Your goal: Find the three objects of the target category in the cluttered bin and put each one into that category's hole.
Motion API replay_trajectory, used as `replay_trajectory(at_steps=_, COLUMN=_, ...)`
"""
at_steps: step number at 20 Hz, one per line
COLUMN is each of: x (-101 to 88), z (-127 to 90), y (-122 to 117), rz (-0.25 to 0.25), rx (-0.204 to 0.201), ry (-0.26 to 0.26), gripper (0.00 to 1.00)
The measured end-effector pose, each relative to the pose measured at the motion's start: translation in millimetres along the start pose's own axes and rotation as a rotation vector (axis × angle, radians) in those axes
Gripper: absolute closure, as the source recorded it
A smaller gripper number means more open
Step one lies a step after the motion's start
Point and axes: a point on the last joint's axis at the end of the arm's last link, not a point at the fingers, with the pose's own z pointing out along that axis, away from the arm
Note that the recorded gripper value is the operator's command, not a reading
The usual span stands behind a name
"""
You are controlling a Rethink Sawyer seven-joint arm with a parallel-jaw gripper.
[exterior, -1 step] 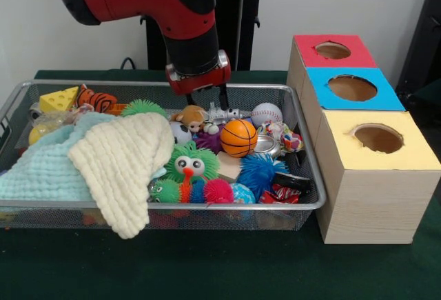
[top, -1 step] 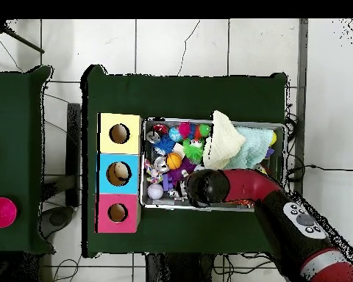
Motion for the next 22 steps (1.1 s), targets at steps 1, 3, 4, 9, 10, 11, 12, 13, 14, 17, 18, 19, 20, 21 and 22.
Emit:
replay_trajectory(at_steps=1, x=-0.4, z=0.0, y=-0.3, rz=0.000, rx=0.001, ry=-0.001, gripper=0.00)
replay_trajectory(at_steps=3, x=-3.8, z=-1.4, y=-1.9, rz=0.000, rx=0.002, ry=-0.006, gripper=0.00)
replay_trajectory(at_steps=4, x=-5.2, z=-2.2, y=-2.7, rz=0.000, rx=0.003, ry=-0.008, gripper=0.00)
replay_trajectory(at_steps=9, x=-14.5, z=-7.9, y=-7.8, rz=0.001, rx=0.003, ry=-0.017, gripper=0.00)
replay_trajectory(at_steps=10, x=-15.9, z=-9.3, y=-8.7, rz=0.002, rx=0.003, ry=-0.016, gripper=0.00)
replay_trajectory(at_steps=11, x=-17.5, z=-12.2, y=-10.3, rz=0.002, rx=0.003, ry=-0.012, gripper=0.00)
replay_trajectory(at_steps=12, x=-18.3, z=-14.7, y=-11.5, rz=0.003, rx=0.004, ry=-0.008, gripper=0.00)
replay_trajectory(at_steps=13, x=-18.9, z=-16.8, y=-12.4, rz=0.003, rx=0.005, ry=-0.005, gripper=0.00)
replay_trajectory(at_steps=14, x=-20.0, z=-21.7, y=-14.4, rz=0.004, rx=0.008, ry=0.000, gripper=0.00)
replay_trajectory(at_steps=17, x=-22.7, z=-33.5, y=-17.5, rz=0.002, rx=0.020, ry=-0.001, gripper=0.00)
replay_trajectory(at_steps=18, x=-23.3, z=-35.7, y=-18.0, rz=0.001, rx=0.023, ry=-0.003, gripper=0.00)
replay_trajectory(at_steps=19, x=-25.0, z=-40.4, y=-19.1, rz=0.000, rx=0.031, ry=-0.010, gripper=0.00)
replay_trajectory(at_steps=20, x=-25.8, z=-42.8, y=-19.7, rz=-0.001, rx=0.035, ry=-0.014, gripper=0.00)
replay_trajectory(at_steps=21, x=-27.6, z=-48.7, y=-21.0, rz=-0.002, rx=0.045, ry=-0.022, gripper=0.00)
replay_trajectory(at_steps=22, x=-29.2, z=-54.2, y=-22.5, rz=-0.003, rx=0.055, ry=-0.029, gripper=0.00)
